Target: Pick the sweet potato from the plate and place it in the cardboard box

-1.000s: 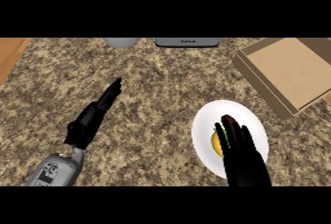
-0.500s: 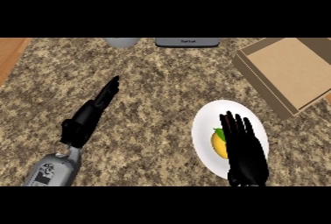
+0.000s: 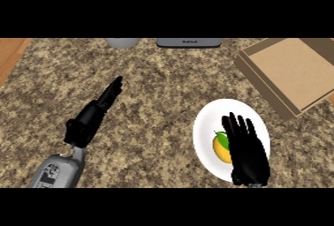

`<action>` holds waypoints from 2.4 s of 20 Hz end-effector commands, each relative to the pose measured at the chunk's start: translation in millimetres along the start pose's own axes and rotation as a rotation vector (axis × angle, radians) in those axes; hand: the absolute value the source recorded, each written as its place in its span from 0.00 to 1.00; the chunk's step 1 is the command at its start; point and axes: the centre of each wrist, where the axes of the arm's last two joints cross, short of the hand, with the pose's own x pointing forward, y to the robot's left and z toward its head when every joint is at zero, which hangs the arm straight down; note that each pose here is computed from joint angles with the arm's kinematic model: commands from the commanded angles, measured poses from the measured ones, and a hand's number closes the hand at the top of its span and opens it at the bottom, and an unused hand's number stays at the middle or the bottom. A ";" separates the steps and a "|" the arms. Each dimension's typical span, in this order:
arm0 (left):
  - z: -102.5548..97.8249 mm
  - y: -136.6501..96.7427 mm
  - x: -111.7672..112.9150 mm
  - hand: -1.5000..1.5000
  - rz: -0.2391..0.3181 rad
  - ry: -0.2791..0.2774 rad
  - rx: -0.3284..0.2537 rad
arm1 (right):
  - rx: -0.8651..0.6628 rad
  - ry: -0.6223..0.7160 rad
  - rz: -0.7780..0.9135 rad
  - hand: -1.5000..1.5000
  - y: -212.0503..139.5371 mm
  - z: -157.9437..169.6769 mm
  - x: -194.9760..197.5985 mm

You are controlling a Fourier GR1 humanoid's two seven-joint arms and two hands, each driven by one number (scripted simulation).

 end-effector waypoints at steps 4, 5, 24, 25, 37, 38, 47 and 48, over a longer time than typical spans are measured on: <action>1.1 5.1 -4.6 0.50 0.006 -0.007 0.000 | 0.059 0.022 0.014 0.00 7.3 -4.8 -2.0; 2.0 -14.8 9.6 0.50 0.011 -0.013 0.000 | 0.056 0.011 0.014 0.00 13.9 -18.1 -1.8; 5.8 -10.6 -2.6 0.50 0.006 -0.008 0.010 | 0.100 0.086 0.128 0.00 52.1 -38.9 -14.9; 3.6 2.5 -11.2 0.50 -0.017 -0.003 0.005 | 0.090 0.074 0.095 0.00 44.1 -38.3 1.1; 5.1 -1.4 -4.9 0.50 0.003 -0.003 0.009 | 0.141 -0.391 0.087 1.00 22.6 -40.9 -121.5; 4.7 -5.3 -1.6 0.50 0.000 -0.018 -0.013 | 0.145 -0.474 0.055 1.00 16.4 -45.5 -124.8; 4.5 -4.9 0.2 0.50 -0.002 0.002 0.005 | -0.126 -0.713 -0.023 1.00 -49.8 -46.0 -278.8; 4.5 -0.2 -3.1 0.50 -0.014 -0.001 0.016 | -0.171 -0.723 -0.019 1.00 -54.9 -40.4 -293.5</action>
